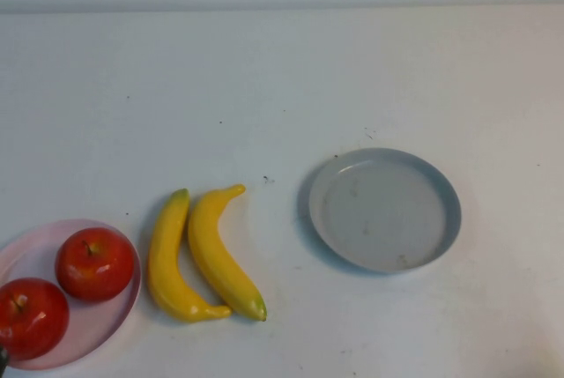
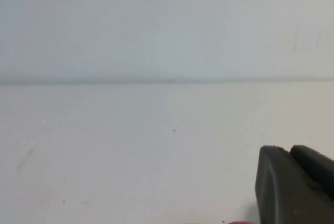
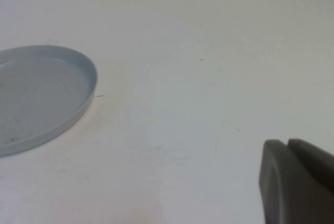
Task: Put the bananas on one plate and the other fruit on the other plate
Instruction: Put another type of fruit in the right plate
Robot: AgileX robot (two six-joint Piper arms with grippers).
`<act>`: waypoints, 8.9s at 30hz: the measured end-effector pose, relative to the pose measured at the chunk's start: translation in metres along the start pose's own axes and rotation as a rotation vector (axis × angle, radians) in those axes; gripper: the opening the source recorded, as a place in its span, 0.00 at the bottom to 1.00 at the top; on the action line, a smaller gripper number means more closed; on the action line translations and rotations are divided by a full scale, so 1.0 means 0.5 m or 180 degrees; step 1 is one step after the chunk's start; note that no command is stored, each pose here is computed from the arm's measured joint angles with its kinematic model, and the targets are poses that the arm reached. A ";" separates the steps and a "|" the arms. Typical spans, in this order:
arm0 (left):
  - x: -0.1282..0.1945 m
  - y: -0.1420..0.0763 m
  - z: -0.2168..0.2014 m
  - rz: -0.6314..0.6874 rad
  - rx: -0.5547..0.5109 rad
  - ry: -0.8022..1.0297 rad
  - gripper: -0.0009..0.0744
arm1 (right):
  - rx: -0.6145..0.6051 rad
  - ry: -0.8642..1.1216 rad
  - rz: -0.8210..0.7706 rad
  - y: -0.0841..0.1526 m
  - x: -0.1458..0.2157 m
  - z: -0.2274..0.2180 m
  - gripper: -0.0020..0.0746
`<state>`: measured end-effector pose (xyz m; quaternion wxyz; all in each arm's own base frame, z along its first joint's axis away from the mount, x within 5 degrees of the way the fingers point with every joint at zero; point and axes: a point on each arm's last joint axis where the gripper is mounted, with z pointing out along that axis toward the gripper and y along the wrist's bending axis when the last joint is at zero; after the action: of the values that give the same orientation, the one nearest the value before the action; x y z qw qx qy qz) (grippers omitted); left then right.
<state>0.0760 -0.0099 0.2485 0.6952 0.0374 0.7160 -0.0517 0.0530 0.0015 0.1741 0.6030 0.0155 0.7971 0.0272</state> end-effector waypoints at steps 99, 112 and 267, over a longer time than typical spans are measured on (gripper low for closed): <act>0.155 0.003 -0.044 0.0303 0.0026 0.0870 0.02 | -0.1044 0.2484 0.0373 0.091 -0.242 0.072 0.00; 0.155 0.003 -0.044 0.0305 0.0026 0.0871 0.02 | -0.1974 0.3130 -0.0743 0.305 -0.249 0.223 0.00; 0.155 0.003 -0.044 0.0315 0.0025 0.0871 0.02 | -0.0537 0.3675 -0.0654 0.404 -0.231 0.530 0.42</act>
<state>0.0520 -0.0070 0.1716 0.5927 0.0821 0.8011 -0.0146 0.3377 0.2031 0.2257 0.0705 -0.1271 0.9887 0.0360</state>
